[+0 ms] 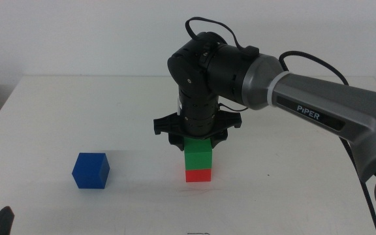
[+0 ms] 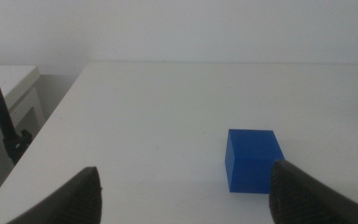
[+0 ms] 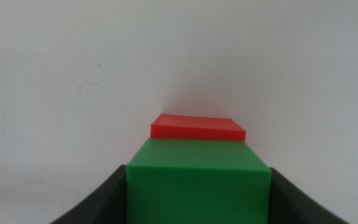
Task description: Stack red cubes first, then green, then blue cubes in a specific spot.
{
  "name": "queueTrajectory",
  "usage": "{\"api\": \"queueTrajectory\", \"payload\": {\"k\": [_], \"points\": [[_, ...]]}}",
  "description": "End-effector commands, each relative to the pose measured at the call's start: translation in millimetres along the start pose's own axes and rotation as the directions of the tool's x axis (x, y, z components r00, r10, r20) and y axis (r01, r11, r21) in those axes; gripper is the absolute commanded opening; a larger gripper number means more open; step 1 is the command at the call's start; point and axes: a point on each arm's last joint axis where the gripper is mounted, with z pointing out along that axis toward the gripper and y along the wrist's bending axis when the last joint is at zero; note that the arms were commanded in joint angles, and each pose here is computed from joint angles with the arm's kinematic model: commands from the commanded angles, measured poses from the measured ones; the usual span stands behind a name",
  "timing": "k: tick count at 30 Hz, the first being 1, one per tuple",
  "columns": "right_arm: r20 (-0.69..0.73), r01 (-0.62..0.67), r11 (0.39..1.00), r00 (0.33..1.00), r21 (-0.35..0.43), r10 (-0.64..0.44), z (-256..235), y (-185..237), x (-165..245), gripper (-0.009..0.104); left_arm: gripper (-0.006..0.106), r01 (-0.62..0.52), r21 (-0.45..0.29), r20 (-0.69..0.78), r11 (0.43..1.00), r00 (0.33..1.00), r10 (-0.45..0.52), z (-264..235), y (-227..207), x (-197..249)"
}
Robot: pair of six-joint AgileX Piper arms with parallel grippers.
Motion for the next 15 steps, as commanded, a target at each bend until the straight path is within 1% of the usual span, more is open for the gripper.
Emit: {"api": "queueTrajectory", "payload": {"k": [1, 2, 9, 11, 15], "points": [[0.096, 0.005, 0.999, 0.995, -0.032, -0.002, -32.7, -5.9, -10.6, 0.036, 0.09, 0.015, 0.006, 0.099, 1.0, 0.995, -0.015, -1.9, -0.4, -9.0], [0.098, 0.008, 0.999, 0.995, -0.032, -0.005, -32.8, -5.9, -10.7, 0.045, 0.09, 0.015, 0.006, 0.099, 1.0, 0.995, -0.015, -1.9, -0.4, -9.0], [0.13, 0.036, 0.999, 0.991, -0.016, -0.034, -35.1, -7.9, -13.6, 0.072, 0.09, 0.015, 0.006, 0.099, 1.0, 0.995, -0.015, -1.9, -0.4, -9.0], [0.136, 0.036, 0.999, 0.99, -0.009, -0.034, -42.2, -11.0, -13.8, 0.076, 0.09, 0.015, 0.006, 0.099, 1.0, 0.995, -0.015, -1.9, -0.4, -9.0], [0.176, 0.062, 0.998, 0.983, -0.03, -0.055, -77.5, -19.9, -11.9, 0.077, 0.09, 0.015, 0.006, 0.099, 1.0, 0.995, -0.015, -1.9, -0.4, -9.0]]}}
